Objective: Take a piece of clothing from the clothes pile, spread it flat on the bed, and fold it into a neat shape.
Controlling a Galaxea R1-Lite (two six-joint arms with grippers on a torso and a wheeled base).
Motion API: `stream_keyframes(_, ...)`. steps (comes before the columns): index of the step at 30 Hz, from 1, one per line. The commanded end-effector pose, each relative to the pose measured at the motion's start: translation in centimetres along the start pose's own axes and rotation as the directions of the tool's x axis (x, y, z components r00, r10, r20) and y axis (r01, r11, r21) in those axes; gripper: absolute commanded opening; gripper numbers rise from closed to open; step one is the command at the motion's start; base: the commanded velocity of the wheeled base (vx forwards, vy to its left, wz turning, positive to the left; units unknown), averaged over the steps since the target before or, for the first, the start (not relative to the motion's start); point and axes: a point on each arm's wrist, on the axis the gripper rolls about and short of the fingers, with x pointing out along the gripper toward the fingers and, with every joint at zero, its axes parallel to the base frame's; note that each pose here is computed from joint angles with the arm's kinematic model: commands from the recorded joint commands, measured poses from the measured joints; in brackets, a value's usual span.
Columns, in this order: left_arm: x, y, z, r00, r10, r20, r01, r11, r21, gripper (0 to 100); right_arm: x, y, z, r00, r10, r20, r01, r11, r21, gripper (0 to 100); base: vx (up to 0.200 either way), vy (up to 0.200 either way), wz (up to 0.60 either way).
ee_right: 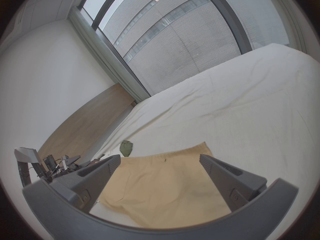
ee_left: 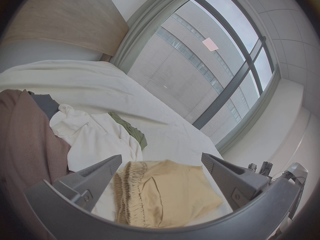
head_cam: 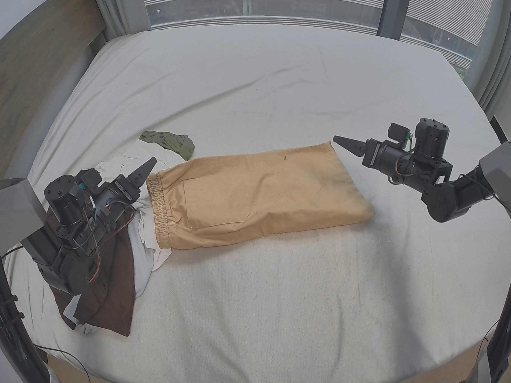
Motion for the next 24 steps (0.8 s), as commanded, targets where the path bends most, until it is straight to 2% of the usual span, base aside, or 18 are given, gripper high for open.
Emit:
stream_keyframes(1,-1.6,-1.3,0.6,0.998,-0.052,-0.028,0.052,0.999,0.005,100,-4.5,1.2,-1.5,1.000,0.024,0.013,-0.024,0.999,0.042,100,0.000,0.000,0.00)
stream_keyframes(6,-2.4,-1.8,0.3,0.992,-0.099,-0.078,0.099,0.995,-0.003,100,-6.9,-0.3,-4.2,0.999,0.034,0.010,-0.034,0.998,0.043,100,0.000,0.000,0.00)
stream_keyframes(10,-2.7,-1.7,0.0,0.992,-0.089,-0.090,0.090,0.996,0.005,100,-6.9,-1.6,-5.5,1.000,0.010,-0.012,-0.009,0.999,0.053,100,0.000,0.000,0.00)
stream_keyframes(20,-3.7,-1.2,-1.1,0.987,-0.066,-0.150,0.093,0.979,0.182,100,-7.4,-1.0,-6.0,0.997,-0.003,-0.078,0.010,0.996,0.087,100,0.000,0.000,0.00)
stream_keyframes(22,-4.0,-1.1,-1.3,0.985,-0.064,-0.162,0.102,0.965,0.240,100,-7.5,-1.2,-6.3,0.995,-0.017,-0.103,0.027,0.994,0.104,100,0.000,0.000,0.00)
stream_keyframes(24,-4.0,-1.1,-1.4,0.984,-0.061,-0.166,0.103,0.960,0.259,100,-7.5,-1.2,-6.6,0.992,-0.022,-0.121,0.036,0.993,0.114,100,0.000,0.000,0.00)
